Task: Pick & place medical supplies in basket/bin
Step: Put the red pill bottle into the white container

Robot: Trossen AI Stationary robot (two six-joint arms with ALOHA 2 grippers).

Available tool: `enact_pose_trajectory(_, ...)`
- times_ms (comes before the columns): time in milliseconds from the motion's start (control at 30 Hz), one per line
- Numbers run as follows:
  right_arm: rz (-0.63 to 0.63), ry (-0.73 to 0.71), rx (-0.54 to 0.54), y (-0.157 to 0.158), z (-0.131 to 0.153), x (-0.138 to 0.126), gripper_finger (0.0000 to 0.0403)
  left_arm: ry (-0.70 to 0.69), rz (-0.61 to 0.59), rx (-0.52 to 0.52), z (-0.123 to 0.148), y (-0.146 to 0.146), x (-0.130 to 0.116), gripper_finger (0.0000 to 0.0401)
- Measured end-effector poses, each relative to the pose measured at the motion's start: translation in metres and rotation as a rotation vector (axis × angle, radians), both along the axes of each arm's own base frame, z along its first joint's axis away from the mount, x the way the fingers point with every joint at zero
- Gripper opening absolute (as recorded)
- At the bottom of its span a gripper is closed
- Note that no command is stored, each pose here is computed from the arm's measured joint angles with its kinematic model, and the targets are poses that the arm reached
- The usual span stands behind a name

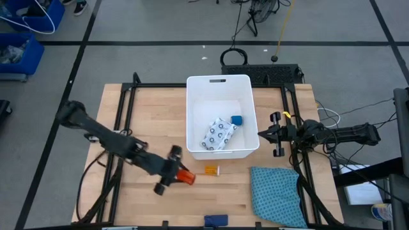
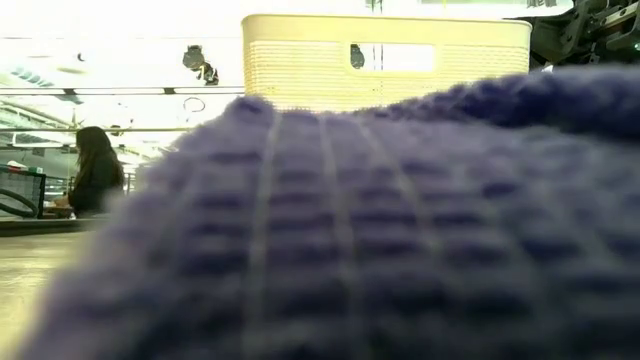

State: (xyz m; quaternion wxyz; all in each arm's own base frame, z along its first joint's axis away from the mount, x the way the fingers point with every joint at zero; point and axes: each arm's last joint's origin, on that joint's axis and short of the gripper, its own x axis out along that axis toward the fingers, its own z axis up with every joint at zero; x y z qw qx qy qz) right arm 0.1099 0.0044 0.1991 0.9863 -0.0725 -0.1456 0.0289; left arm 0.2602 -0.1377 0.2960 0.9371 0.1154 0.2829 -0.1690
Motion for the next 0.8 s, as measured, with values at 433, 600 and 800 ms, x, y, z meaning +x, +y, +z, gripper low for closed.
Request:
enact_pose_trajectory(433, 0.000, 0.002, 0.000, 0.000, 0.000, 0.000, 0.0000, -0.173, 0.126, 0.130, 0.054, 0.061, -0.081, 0.0199)
enact_pose_trajectory(600, 0.000, 0.000, 0.000, 0.000, 0.000, 0.000, 0.0000, -0.240, 0.182, 0.121, 0.042, 0.085, -0.103, 0.0201)
enact_pose_trajectory(800, 0.003, 0.006, 0.008, 0.000, 0.000, 0.000, 0.0000, -0.321, 0.254, 0.101, 0.011, 0.104, -0.117, 0.0191)
